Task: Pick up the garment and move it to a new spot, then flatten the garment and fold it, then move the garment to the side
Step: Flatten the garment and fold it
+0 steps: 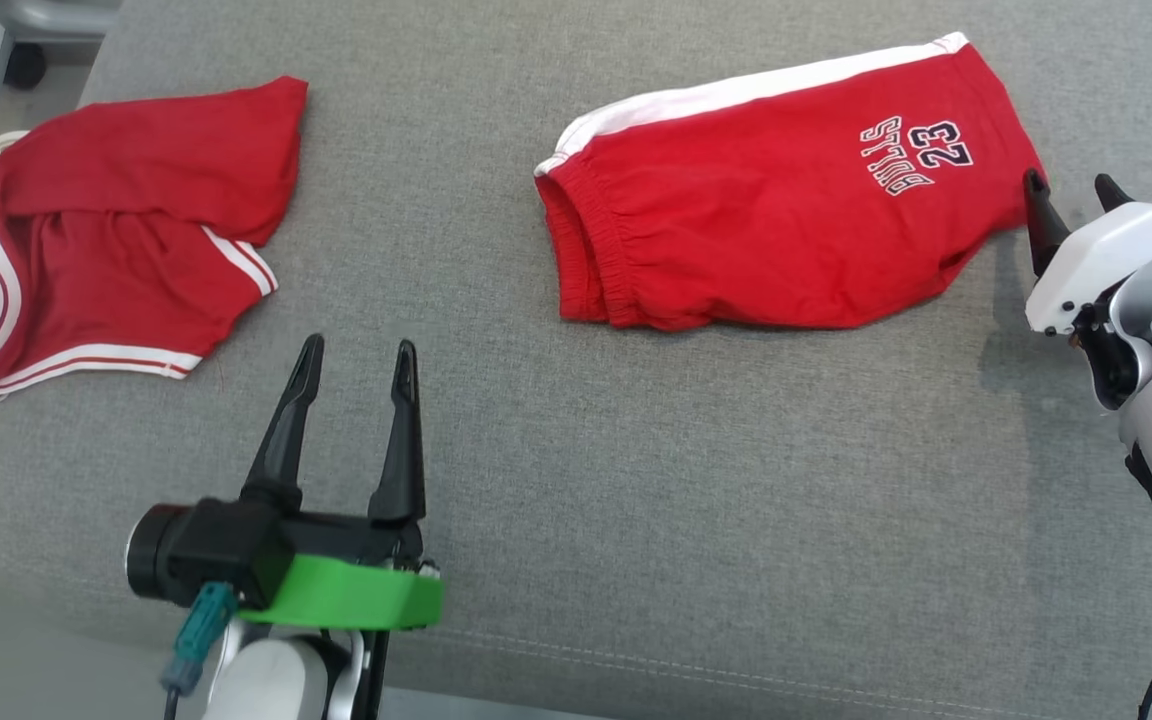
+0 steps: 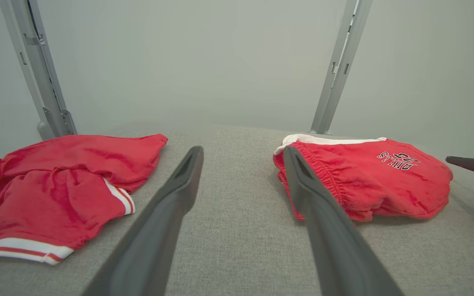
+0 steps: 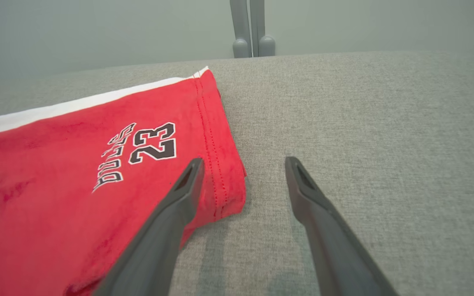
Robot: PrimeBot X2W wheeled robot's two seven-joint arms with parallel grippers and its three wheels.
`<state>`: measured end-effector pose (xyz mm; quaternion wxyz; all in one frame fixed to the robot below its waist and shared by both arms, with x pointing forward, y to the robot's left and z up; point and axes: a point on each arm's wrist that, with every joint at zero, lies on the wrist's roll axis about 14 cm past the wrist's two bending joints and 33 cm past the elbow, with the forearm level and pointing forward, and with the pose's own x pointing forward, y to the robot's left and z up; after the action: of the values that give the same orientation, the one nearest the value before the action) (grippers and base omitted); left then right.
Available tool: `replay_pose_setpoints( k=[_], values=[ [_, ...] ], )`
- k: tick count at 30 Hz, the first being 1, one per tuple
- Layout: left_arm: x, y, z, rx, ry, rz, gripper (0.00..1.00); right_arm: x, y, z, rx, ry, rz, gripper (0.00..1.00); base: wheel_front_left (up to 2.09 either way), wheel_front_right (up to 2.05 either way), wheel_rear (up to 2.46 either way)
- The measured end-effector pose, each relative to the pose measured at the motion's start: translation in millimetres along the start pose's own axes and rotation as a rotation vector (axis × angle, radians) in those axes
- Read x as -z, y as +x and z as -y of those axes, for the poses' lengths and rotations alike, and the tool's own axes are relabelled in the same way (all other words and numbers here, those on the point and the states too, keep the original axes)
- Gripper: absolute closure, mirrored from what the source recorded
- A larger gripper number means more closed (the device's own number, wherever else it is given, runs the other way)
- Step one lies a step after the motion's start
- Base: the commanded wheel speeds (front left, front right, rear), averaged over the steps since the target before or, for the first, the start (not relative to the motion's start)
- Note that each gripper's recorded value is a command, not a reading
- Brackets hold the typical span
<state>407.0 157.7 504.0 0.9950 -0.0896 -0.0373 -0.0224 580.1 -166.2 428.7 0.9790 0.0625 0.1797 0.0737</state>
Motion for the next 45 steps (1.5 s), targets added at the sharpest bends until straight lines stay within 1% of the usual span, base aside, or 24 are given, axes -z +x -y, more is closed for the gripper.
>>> replay_pose_setpoints(
  k=[5,9,10,11,13,14,15,20,25,27,30,31,34,35,37,41,42,43,45],
  values=[
    [14.1,-11.6,-2.2,0.008,0.045,-0.044,0.0,14.5,9.4,0.0,0.007,0.027,-0.023,0.0,0.0,0.0,0.0],
    [22.0,-15.0,-6.2,0.0,0.059,-0.069,0.0,28.8,18.3,-6.3,-0.004,0.041,-0.057,0.0,0.0,0.0,0.0],
    [23.7,-15.5,-7.9,-0.005,0.059,-0.074,0.0,31.0,20.8,-8.9,-0.009,0.044,-0.062,0.25,0.0,0.0,0.0],
    [25.8,-16.0,-9.5,-0.01,0.062,-0.08,0.0,32.9,23.1,-11.6,-0.015,0.047,-0.066,0.53,0.0,0.0,0.0],
    [28.0,-16.3,-11.6,-0.015,0.061,-0.087,0.0,38.2,26.5,-18.3,-0.03,0.052,-0.08,0.79,0.0,0.0,0.0],
    [28.9,-16.6,-12.7,-0.017,0.06,-0.09,0.0,39.9,27.6,-20.1,-0.034,0.051,-0.086,0.91,0.0,0.0,0.0],
    [29.4,-16.6,-14.0,-0.019,0.062,-0.092,0.0,40.1,28.5,-21.0,-0.037,0.05,-0.086,1.0,0.0,0.0,0.0],
    [28.0,-17.2,-15.0,-0.021,0.06,-0.088,0.0,36.7,26.5,-25.4,-0.051,0.037,-0.089,1.0,0.0,0.0,0.0],
    [27.0,-19.0,-11.0,-0.007,0.05,-0.085,0.0,32.7,16.3,-20.1,-0.037,0.051,-0.07,1.0,0.0,0.0,0.0],
    [25.1,-20.1,-9.4,-0.003,0.049,-0.08,0.0,32.4,9.7,-18.2,-0.032,0.059,-0.055,1.0,0.0,0.0,0.0],
    [23.5,-23.3,-5.7,0.005,0.042,-0.077,0.0,35.2,-2.5,-18.9,-0.019,0.139,-0.039,1.0,0.0,0.0,0.0],
    [24.3,-24.7,-4.5,0.008,0.041,-0.081,0.0,35.9,-6.7,-19.2,-0.02,0.146,-0.034,1.0,0.0,0.0,0.0],
    [26.6,-28.1,2.2,0.029,0.041,-0.088,0.0,38.6,-25.1,-8.1,-0.005,0.131,-0.024,1.0,0.0,0.0,0.0],
    [26.6,-28.1,2.2,0.029,0.041,-0.088,0.0,38.6,-25.1,-8.1,-0.005,0.131,-0.024,1.0,0.0,0.0,0.0],
    [25.8,-29.9,7.0,0.043,0.036,-0.086,0.0,46.8,-40.0,-3.4,0.005,0.129,-0.035,1.0,0.0,0.0,0.0],
    [25.3,-32.7,12.2,0.061,0.037,-0.086,0.0,47.0,-52.1,3.6,0.023,0.132,-0.025,1.0,0.0,0.0,0.0],
    [24.9,-33.9,13.5,0.065,0.037,-0.085,0.0,48.0,-56.0,5.0,0.027,0.135,-0.025,0.58,0.0,0.0,0.0],
    [24.5,-35.1,14.4,0.067,0.037,-0.084,0.0,49.0,-59.5,5.7,0.03,0.137,-0.025,0.0,0.0,0.0,0.0],
    [23.0,-36.5,16.8,0.076,0.041,-0.081,0.0,49.6,-65.6,7.4,0.036,0.142,-0.022,0.0,0.0,0.0,0.0]
  ],
)
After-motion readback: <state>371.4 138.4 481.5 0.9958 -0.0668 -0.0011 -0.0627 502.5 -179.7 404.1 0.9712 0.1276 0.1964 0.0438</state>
